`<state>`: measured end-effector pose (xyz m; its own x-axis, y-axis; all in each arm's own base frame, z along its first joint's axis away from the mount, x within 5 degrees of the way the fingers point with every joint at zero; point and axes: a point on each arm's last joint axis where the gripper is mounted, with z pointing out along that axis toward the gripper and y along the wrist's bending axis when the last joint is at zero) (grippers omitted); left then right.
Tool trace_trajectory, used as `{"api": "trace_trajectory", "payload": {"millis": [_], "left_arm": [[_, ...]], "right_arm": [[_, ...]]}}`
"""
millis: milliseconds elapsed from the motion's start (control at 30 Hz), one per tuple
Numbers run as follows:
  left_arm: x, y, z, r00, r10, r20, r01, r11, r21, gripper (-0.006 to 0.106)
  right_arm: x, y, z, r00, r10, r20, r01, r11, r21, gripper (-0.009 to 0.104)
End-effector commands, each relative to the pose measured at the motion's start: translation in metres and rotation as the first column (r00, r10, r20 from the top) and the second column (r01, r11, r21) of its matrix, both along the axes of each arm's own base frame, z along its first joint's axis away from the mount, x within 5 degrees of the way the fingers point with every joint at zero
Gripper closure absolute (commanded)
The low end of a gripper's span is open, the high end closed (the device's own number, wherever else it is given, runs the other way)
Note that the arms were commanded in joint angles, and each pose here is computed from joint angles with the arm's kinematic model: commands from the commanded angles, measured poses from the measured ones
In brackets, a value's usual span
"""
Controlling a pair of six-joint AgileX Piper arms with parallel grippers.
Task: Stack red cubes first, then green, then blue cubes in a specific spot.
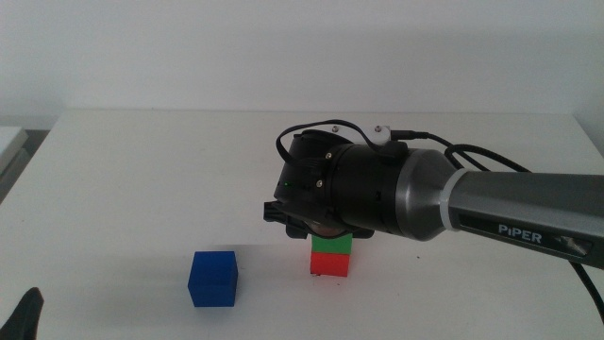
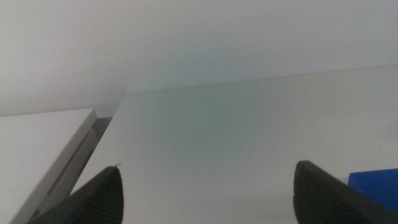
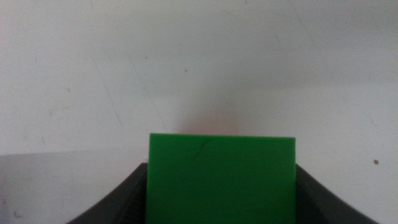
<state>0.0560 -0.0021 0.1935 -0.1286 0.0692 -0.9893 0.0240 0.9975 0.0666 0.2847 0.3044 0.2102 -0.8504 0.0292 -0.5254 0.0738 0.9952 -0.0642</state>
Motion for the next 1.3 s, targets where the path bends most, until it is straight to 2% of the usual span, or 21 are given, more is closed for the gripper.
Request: {"api": "trace_trajectory", "payload": {"millis": [0,333,533,667,867,900,1067,1167,1267], "left_arm": [[0.0,0.0,0.002,1.0,0.001,0.018,-0.001,1.0,-0.003,0.007],[0.0,0.0,0.002,1.0,0.001,0.018,-0.001,1.0,-0.003,0.007],[0.0,0.0,0.002,1.0,0.001,0.018,-0.001,1.0,-0.003,0.007],[0.0,0.0,0.002,1.0,0.001,0.018,-0.001,1.0,-0.003,0.007],[0.0,0.0,0.002,1.0,0.001,0.018,-0.001,1.0,-0.003,0.007],[0.0,0.0,0.002,1.0,0.001,0.018,-0.001,1.0,-0.003,0.007],[0.0,0.0,0.002,1.0,0.001,0.018,-0.001,1.0,-0.003,0.007],[0.0,0.0,0.002,1.0,0.001,0.018,-0.001,1.0,-0.003,0.007],[0.0,0.0,0.002,1.0,0.001,0.018,-0.001,1.0,-0.003,0.007]], "right_arm": [[0.003,-0.002,0.0,1.0,0.0,0.013,0.0,1.0,-0.013,0.079],[0.005,-0.001,0.001,0.999,0.018,0.033,-0.018,1.0,-0.007,0.053],[0.005,-0.001,0.001,0.999,0.02,0.039,-0.02,1.0,-0.017,0.047],[0.005,-0.001,0.001,0.999,0.03,0.038,-0.029,0.999,-0.023,0.034],[0.005,-0.001,0.001,0.999,0.03,0.038,-0.029,0.999,-0.023,0.026],[0.002,-0.005,0.013,0.999,0.01,0.038,-0.01,1.0,-0.007,0.026],[-0.008,-0.022,0.047,0.998,-0.048,0.049,0.049,0.999,-0.009,0.026],[-0.02,-0.033,0.08,0.997,-0.045,0.057,0.043,0.998,0.042,0.026],[-0.036,-0.043,0.115,0.995,0.012,0.097,-0.021,0.995,0.096,0.026]]}}
